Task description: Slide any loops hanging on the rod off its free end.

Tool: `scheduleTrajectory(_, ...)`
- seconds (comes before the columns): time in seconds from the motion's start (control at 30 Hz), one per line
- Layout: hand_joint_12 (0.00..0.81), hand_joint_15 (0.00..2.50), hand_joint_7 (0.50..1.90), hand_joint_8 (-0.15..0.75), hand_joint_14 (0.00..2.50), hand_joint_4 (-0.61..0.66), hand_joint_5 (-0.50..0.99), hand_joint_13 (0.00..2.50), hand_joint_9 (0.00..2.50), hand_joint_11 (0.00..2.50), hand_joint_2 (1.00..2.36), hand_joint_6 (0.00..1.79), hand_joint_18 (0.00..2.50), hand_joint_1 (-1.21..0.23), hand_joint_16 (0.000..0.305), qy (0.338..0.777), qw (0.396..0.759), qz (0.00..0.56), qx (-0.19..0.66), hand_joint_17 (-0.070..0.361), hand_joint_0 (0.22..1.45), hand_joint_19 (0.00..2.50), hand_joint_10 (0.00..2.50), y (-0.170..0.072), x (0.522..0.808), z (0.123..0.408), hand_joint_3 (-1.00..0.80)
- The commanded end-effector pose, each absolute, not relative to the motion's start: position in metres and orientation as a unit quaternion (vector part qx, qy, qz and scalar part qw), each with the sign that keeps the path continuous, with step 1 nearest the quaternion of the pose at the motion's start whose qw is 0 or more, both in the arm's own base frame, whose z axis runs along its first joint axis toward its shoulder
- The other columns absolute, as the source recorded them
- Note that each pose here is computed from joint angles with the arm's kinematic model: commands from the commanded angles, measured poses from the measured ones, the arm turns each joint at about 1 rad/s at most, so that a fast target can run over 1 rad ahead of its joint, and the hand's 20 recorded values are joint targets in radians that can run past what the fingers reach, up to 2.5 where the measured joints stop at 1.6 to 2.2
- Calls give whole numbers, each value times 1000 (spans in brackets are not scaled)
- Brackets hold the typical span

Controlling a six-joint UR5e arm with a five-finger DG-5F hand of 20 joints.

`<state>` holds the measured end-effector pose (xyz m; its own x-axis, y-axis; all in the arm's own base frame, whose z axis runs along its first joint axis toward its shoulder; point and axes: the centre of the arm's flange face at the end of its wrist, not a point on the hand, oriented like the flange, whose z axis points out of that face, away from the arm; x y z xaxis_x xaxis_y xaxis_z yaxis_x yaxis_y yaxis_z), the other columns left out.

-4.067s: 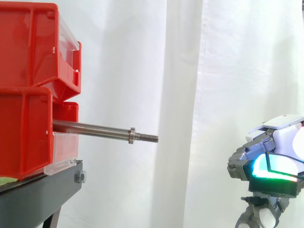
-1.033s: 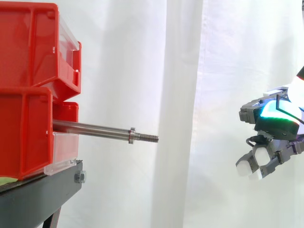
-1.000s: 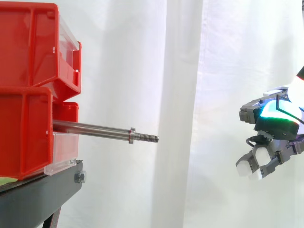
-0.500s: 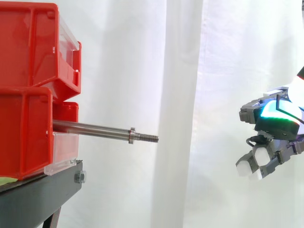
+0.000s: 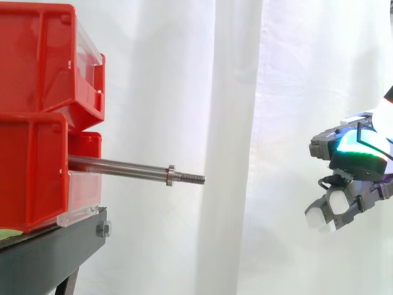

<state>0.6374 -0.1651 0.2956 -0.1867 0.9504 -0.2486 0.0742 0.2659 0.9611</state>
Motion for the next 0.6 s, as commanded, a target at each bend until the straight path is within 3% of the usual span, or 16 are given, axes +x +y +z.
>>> scheduleTrajectory(0.0, 236, 0, 1294, 217, 0, 67, -205, 443, 785, 0, 1004, 849, 271, -672, 38, 627, 490, 447, 408, 85, 617, 0, 1, -165, 637, 296, -446)
scheduleTrajectory(0.57, 236, 0, 1301, 228, 0, 67, -208, 439, 741, 44, 1003, 846, 282, -669, 35, 627, 490, 447, 408, 78, 617, 0, 0, -165, 637, 296, -458)
